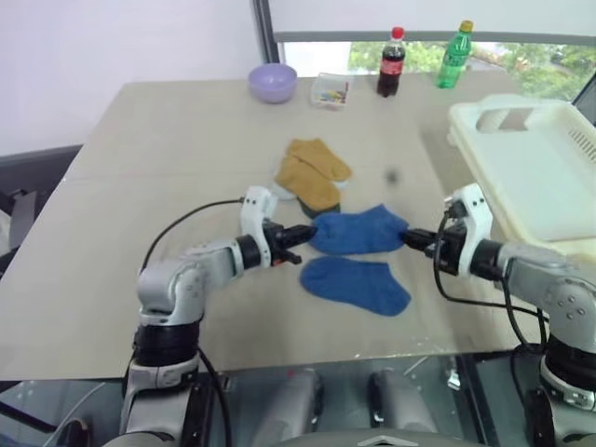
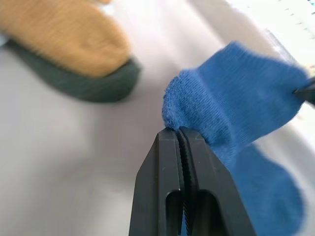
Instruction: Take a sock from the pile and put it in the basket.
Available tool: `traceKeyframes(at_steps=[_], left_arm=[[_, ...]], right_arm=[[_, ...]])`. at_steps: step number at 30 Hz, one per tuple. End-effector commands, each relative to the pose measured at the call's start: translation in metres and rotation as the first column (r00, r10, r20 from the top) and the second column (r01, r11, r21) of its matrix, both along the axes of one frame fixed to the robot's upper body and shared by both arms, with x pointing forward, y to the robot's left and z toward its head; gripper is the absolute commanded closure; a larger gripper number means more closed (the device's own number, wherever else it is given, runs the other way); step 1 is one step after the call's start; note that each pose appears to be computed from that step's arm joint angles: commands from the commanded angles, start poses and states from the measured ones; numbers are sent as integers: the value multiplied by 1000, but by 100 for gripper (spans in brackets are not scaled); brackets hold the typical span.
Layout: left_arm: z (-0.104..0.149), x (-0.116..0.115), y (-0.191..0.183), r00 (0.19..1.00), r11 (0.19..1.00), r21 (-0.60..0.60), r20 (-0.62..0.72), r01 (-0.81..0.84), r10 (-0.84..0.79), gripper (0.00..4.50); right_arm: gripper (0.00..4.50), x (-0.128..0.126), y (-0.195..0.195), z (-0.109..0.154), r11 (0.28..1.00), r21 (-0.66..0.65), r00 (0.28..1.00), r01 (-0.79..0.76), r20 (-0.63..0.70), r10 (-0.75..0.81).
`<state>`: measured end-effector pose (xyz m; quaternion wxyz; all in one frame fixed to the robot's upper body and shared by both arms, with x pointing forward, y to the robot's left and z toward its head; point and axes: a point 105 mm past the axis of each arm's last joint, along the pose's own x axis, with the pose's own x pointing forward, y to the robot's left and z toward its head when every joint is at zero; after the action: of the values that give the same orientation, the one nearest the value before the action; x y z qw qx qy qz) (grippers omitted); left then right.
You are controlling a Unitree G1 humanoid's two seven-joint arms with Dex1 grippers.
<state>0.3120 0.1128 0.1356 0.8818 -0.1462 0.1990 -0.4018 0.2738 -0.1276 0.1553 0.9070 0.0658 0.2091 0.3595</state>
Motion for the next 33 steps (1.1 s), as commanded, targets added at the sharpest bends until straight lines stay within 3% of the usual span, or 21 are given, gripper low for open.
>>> traceKeyframes(at_steps=[1,10,16,21,33], left_arm=[[20,-18,8,999,998,-46,29,40,-38,447],[-7,-44,12,992,996,15,-92,92,-90,447],[-15,-53,10,988,994,20,-112,107,-104,447],[-17,-42,12,994,997,48,-87,66,-62,447],[-23,-40,4,993,995,56,-84,83,-78,447]], right_arm=[[450,-23,5,10,998,39,999,-47,24,46],[450,-57,8,-9,996,58,996,-67,-56,71],[450,-62,3,-22,999,36,993,-30,-113,34],[450,-66,1,-34,1000,21,986,-11,-169,15],[450,-69,0,-43,1000,17,978,-5,-209,9]])
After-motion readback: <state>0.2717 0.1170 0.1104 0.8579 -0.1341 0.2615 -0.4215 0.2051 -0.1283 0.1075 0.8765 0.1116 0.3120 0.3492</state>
